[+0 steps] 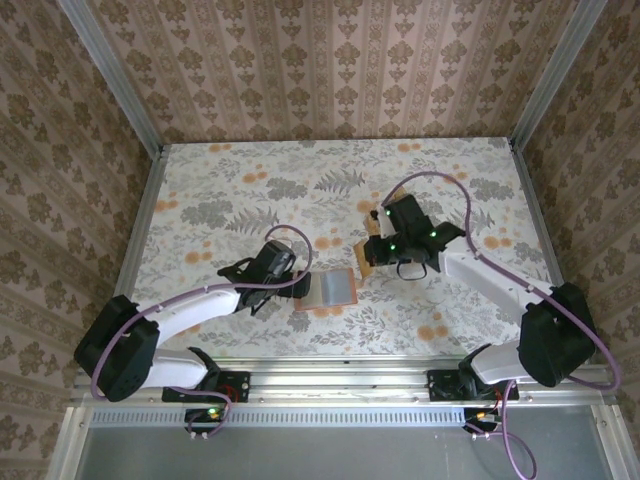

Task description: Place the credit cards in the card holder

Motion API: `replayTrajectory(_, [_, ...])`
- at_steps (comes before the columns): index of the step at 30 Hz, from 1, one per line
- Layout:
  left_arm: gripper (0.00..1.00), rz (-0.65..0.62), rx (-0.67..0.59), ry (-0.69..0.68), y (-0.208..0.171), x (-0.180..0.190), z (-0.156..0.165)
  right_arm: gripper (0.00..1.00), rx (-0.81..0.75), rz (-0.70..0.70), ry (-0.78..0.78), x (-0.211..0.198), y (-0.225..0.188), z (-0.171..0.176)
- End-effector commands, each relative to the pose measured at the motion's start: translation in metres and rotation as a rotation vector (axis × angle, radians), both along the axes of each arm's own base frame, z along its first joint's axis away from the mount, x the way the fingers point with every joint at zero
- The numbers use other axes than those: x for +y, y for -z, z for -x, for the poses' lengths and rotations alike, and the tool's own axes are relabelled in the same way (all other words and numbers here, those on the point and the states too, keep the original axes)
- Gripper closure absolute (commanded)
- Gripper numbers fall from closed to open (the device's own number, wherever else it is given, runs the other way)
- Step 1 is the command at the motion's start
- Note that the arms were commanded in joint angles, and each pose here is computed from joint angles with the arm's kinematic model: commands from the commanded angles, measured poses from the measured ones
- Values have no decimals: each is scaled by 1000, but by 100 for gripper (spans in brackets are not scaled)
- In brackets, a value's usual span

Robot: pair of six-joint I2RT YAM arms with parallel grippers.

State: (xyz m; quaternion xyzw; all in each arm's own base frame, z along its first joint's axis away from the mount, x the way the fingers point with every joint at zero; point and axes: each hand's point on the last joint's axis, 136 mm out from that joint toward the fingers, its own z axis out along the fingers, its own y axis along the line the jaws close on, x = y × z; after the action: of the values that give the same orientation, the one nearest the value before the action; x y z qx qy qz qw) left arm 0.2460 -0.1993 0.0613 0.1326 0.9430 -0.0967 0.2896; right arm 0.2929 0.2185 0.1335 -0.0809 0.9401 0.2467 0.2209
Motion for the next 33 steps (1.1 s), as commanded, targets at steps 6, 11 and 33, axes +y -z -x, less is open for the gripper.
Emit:
replayTrajectory(6, [0, -45, 4, -22, 3, 7, 6, 100, 35, -184, 15, 56, 14, 4])
replayTrajectory(11, [0, -58, 6, -21, 5, 6, 6, 100, 68, -174, -1, 71, 34, 6])
replayTrajectory(33, [0, -117, -3, 50, 8, -17, 2, 100, 119, -101, 29, 62, 77, 7])
